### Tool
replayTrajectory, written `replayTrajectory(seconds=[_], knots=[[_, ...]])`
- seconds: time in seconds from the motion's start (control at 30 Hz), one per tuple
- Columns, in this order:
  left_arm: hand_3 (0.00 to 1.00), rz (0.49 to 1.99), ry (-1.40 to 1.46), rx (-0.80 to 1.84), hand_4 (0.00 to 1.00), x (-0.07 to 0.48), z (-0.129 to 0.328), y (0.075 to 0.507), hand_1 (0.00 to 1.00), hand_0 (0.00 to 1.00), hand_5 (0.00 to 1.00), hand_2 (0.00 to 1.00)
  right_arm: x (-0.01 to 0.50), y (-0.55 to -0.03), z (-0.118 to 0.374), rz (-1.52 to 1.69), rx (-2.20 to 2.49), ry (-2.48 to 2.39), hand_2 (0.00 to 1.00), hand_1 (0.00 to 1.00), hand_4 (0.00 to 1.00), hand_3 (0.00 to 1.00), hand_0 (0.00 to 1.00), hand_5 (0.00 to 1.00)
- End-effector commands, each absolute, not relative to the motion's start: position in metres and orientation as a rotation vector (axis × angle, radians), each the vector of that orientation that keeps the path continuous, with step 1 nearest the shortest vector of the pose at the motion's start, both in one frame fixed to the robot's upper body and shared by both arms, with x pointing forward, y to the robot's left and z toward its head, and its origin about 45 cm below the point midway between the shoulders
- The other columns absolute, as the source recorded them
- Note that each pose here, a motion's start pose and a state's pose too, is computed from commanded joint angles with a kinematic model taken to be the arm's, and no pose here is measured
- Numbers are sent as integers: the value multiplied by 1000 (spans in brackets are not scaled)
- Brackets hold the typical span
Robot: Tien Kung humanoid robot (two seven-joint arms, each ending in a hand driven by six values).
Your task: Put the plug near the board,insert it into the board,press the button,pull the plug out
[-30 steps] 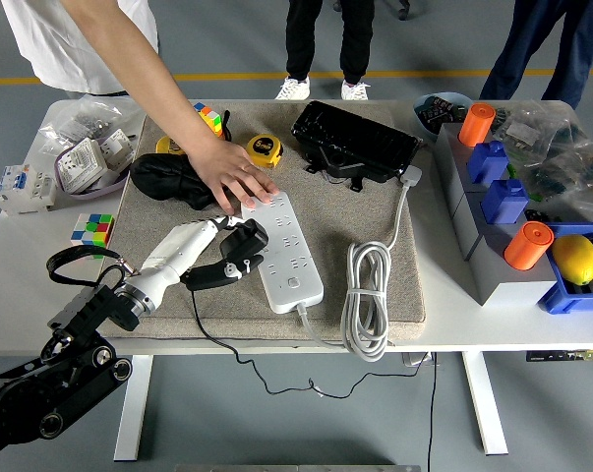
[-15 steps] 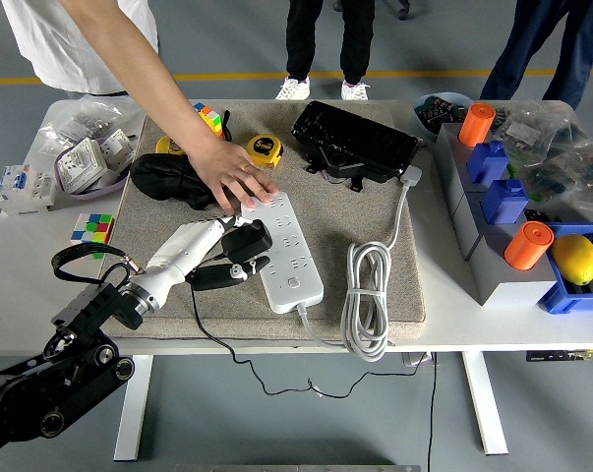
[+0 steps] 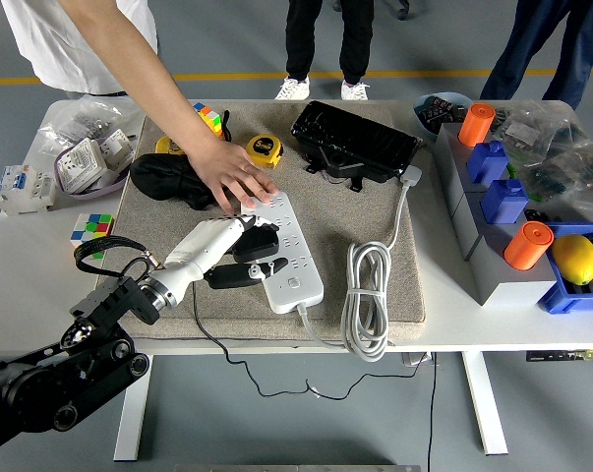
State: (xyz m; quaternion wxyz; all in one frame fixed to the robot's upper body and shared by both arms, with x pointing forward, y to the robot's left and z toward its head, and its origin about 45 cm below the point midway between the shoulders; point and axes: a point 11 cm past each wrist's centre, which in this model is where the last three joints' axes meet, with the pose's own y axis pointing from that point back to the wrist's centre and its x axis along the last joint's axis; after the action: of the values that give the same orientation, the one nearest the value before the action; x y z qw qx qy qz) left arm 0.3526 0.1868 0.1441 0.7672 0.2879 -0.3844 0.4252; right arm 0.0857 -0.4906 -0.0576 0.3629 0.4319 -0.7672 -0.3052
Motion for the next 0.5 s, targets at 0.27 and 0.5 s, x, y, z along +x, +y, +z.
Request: replayTrajectory(seconds=[0.27,0.5], knots=[[739,921,-828,641,817,355,141,186,776,734,803,765,85,-490,-58,-788,1110,-1976,570,610,667,536,614,188],[738,926,-816,656,814,358,139,188,773,731,800,765,85,-489,-58,-790,1112,-1976,569,609,665,535,613,189]])
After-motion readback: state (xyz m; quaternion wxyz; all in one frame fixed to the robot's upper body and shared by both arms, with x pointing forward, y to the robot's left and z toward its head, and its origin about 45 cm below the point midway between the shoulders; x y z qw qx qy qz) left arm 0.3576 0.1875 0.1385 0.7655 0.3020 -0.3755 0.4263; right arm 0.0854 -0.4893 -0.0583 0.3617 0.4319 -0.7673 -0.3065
